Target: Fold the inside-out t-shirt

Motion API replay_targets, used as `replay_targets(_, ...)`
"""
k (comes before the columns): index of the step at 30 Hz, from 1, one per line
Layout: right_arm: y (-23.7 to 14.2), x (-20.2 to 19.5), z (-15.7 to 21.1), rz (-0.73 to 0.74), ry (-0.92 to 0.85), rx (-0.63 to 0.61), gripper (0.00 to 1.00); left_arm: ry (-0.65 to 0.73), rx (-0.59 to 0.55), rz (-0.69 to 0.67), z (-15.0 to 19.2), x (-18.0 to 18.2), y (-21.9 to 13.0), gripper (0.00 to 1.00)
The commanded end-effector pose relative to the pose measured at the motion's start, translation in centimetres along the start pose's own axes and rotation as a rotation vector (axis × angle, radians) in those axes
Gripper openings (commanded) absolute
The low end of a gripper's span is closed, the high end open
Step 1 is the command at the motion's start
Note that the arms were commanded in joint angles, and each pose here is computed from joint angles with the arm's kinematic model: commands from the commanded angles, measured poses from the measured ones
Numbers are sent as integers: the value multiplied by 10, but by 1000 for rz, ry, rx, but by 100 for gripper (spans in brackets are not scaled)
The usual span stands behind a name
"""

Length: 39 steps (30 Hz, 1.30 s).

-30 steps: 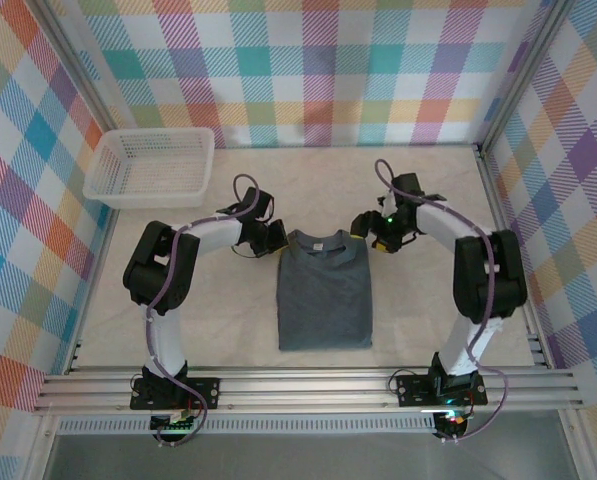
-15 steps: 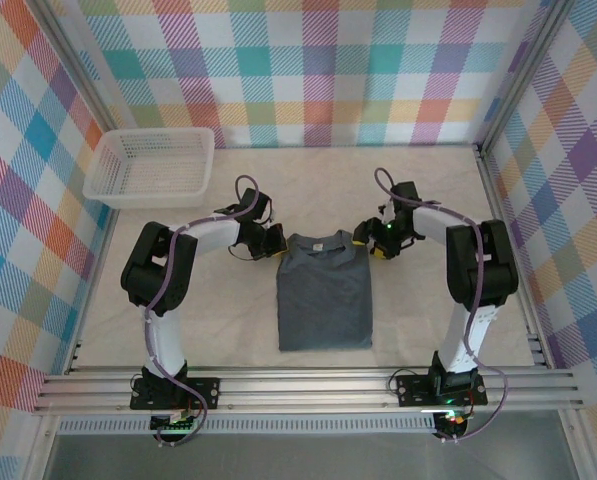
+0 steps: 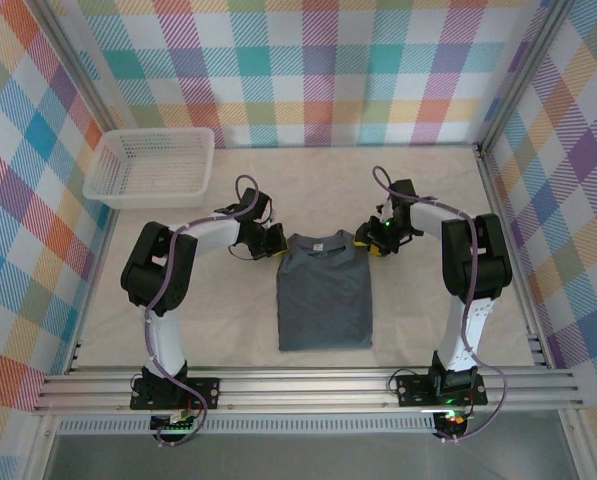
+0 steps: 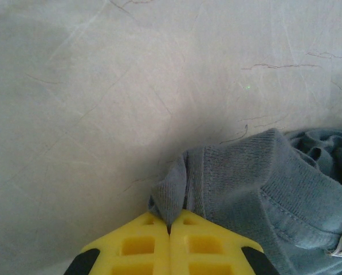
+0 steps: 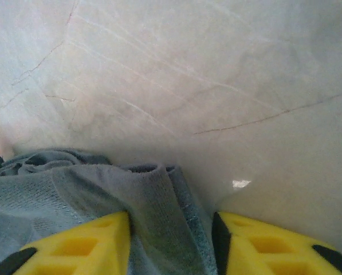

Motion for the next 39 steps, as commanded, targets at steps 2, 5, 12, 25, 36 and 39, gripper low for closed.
replay_targets(2, 15, 22, -8, -76, -97, -36, 41, 18, 4, 27, -3, -6, -11, 0)
replay_targets(5, 14, 22, -10, -69, -97, -52, 48, 21, -5, 31, -4, -7, -13, 0)
replay_targets(12, 15, 41, -7, -149, -117, -39, 49, 19, -12, 38, -4, -7, -11, 0)
replay_targets(25, 23, 24, -7, -1, -96, -67, 52, 2, -13, 22, -2, -4, -11, 0)
replay_targets(36, -25, 51, 3, -112, -124, -95, 0, -62, -159, 65, -18, -12, -54, 0)
replay_targets(39, -42, 45, 13, -151, -92, -152, 0, -80, -200, 57, -20, -7, -74, 0)
Point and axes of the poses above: each hand's point on the last joint's axis, 136 mm out from that joint toward the fingers, its own y axis out along the fingers, its own x axis along the line the jaws close on, z = x × y, the point moved 8 cm from there along -y, back along the fingers, and after that the axes turned 10 degrees about y, right-handed, at the moved point
